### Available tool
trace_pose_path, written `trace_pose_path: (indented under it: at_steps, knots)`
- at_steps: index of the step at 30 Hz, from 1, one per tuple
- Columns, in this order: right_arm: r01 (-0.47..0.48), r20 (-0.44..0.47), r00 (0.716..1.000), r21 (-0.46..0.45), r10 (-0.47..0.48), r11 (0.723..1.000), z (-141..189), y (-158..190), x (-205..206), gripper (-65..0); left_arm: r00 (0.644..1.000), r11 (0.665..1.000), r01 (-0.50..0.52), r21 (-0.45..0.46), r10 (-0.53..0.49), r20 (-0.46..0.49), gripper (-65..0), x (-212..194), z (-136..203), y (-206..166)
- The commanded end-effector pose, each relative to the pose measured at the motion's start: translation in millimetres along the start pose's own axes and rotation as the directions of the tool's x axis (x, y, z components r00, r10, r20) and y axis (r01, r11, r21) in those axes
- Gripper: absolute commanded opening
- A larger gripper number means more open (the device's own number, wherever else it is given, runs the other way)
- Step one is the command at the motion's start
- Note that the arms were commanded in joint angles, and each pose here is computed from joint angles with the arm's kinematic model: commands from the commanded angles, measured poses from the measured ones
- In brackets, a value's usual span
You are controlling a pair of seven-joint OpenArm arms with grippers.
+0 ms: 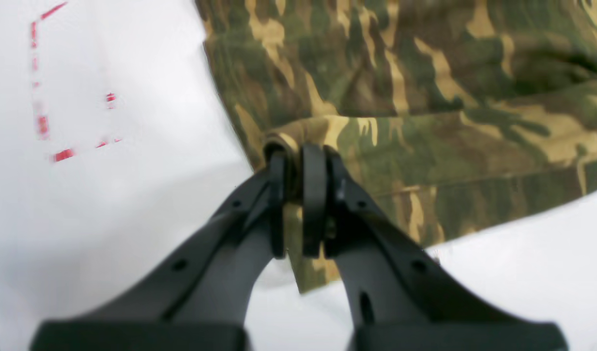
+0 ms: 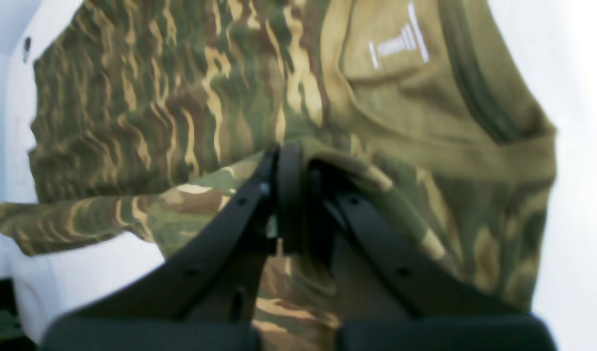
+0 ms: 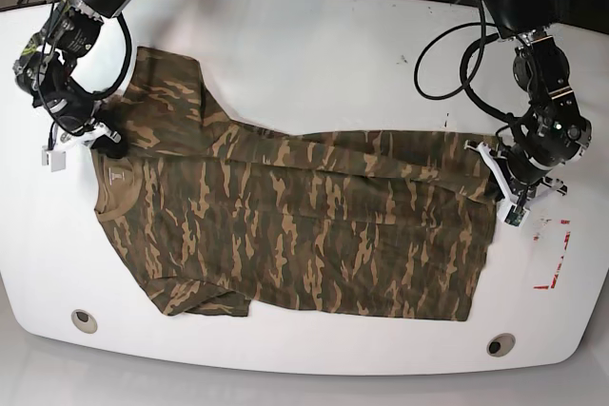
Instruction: Layout the t-shirt on the table in an organized manner, then fold the t-shirt properly
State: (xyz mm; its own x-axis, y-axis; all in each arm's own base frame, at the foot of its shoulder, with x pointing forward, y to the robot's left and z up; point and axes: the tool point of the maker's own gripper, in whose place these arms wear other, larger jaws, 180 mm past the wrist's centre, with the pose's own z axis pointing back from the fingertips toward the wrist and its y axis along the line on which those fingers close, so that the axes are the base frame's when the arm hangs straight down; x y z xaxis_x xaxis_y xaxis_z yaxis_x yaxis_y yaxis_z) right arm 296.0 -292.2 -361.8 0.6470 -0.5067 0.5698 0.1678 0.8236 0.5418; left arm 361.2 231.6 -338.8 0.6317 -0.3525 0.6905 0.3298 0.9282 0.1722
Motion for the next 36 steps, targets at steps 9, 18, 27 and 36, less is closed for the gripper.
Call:
trace_pose_path:
  at_steps: [9, 18, 27, 36]
  knots:
    - [0.057, 0.044, 0.997, 0.054, -0.059, 0.997, -16.7, -0.6, 36.6, -65.0, 0.997, 0.997, -0.070, -0.035, 0.070, 0.017, -62.1, 22.6, -24.8, 15.7]
    - [0.032, 0.004, 0.999, 0.076, -0.033, 0.997, -32.3, 7.7, 47.4, -65.0, 0.997, 0.995, -0.043, -0.087, 0.048, 0.060, -62.1, 34.5, -44.7, 3.4]
    - [-0.041, 0.039, 0.999, 0.073, 0.038, 0.996, -39.4, 16.4, 60.4, -65.0, 0.990, 0.994, 0.037, -0.101, -0.023, 0.141, -62.1, 51.5, -53.6, -9.2]
    - [-0.075, 0.060, 0.996, 0.056, 0.072, 0.996, -35.8, 13.6, 70.8, -65.0, 0.986, 0.997, 0.046, -0.065, -0.035, 0.165, -62.1, 68.0, -50.4, 14.7]
